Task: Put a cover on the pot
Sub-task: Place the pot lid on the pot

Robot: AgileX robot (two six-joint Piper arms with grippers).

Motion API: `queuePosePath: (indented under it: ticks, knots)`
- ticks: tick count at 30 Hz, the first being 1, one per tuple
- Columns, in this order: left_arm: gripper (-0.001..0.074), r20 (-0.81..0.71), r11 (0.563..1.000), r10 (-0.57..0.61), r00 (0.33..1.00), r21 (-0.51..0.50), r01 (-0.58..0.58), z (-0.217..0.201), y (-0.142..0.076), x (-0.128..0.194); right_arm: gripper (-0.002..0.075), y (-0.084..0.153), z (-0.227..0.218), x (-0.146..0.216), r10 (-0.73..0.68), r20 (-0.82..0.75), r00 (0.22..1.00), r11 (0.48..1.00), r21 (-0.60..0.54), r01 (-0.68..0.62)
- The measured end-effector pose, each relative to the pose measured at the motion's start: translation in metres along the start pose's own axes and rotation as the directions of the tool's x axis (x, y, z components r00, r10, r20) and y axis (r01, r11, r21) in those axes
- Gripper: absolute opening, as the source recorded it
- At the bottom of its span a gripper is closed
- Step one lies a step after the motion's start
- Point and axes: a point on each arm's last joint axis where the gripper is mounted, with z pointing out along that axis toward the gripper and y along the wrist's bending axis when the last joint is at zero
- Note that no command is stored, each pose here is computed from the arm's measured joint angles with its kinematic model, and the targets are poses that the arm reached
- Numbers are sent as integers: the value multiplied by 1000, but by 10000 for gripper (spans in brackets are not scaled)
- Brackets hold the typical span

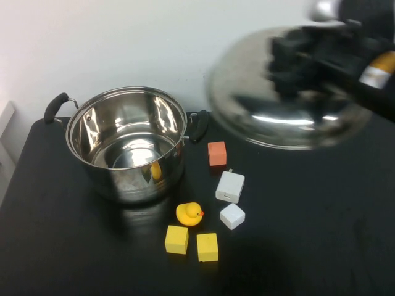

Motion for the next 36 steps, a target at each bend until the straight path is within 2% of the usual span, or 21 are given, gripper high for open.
queuePosePath:
  ticks: [4,11,17,24,31,36]
  knots:
    - [-1,0,1000,0,1000,0,0,0,0,0,342,27,51,-3,0,-7,1000,998,-69,-1]
    - [-1,0,1000,0,1000,0,0,0,0,0,342,86,141,17,48,-48,998,984,-170,-55]
    - [-1,0,1000,0,1000,0,0,0,0,0,342,129,192,36,53,-17,998,971,-231,-55]
    - [-1,0,1000,0,1000,0,0,0,0,0,342,144,227,64,52,-33,998,969,-241,-58]
    - [-1,0,1000,0,1000,0,0,0,0,0,342,147,239,91,46,-87,995,969,-237,-65]
    - [-1,0,1000,0,1000,0,0,0,0,0,342,147,242,96,37,-67,997,970,-236,-52]
